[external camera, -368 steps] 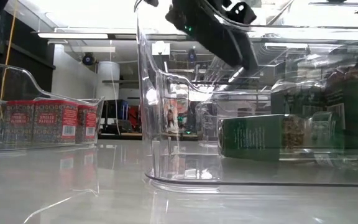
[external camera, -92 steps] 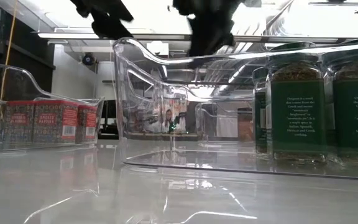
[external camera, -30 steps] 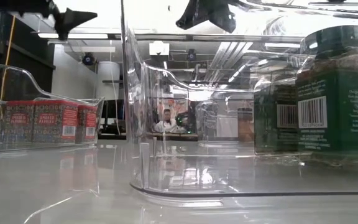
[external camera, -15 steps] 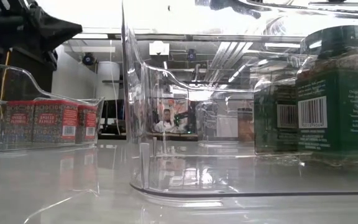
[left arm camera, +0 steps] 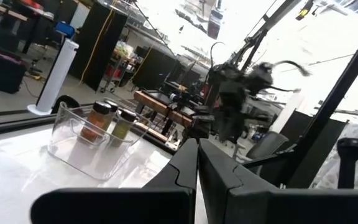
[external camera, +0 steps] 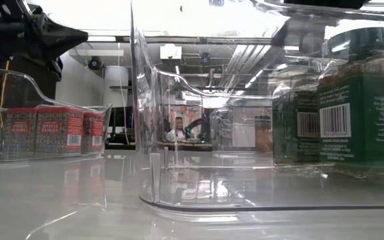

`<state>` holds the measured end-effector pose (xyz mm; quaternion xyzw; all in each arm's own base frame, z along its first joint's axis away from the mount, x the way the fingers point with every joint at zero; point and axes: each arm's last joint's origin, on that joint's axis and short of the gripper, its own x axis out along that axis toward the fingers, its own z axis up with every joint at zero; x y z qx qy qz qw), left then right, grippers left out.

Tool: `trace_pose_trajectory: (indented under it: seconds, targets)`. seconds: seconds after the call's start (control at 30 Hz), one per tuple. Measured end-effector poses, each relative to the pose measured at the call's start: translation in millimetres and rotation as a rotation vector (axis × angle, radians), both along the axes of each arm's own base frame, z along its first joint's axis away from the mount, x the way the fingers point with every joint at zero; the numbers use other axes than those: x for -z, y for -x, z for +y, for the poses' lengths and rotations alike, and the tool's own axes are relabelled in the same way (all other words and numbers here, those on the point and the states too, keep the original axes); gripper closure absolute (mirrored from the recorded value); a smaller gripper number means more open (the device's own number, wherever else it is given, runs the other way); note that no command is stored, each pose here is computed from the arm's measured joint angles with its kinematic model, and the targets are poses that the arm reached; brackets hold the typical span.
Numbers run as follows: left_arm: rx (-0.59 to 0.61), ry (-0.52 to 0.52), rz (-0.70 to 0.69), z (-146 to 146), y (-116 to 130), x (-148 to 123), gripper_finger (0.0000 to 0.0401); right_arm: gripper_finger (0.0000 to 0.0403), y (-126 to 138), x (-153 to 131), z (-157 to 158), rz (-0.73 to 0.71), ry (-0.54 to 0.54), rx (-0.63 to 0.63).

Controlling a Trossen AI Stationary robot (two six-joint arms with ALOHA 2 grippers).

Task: Sort spices by type
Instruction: Return to Home Position

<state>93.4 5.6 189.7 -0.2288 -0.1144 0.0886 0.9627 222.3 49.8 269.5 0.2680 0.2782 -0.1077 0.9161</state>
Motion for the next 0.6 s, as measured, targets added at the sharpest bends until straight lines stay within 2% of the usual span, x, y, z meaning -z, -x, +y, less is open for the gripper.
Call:
trace_pose_trajectory:
  seconds: [0.17,0.27,0.43,0.6]
  targets:
    - [-0.007,0.001,0.002,0,0,0,0.0398,0.0403,30,19,-47,-0.18,0.08,0.002]
    - [-0.007,0.001,0.007,0,0,1,0.0398,0.0403,49,24,-65,-0.273,0.123,-0.034]
    - [-0.007,0.001,0.009,0,0,1,0.0398,0.0403,78,32,-73,-0.381,0.171,-0.079]
    - [-0.007,0.001,0.01,0,0,1,0.0398,0.0403,96,39,-71,-0.486,0.2,-0.088]
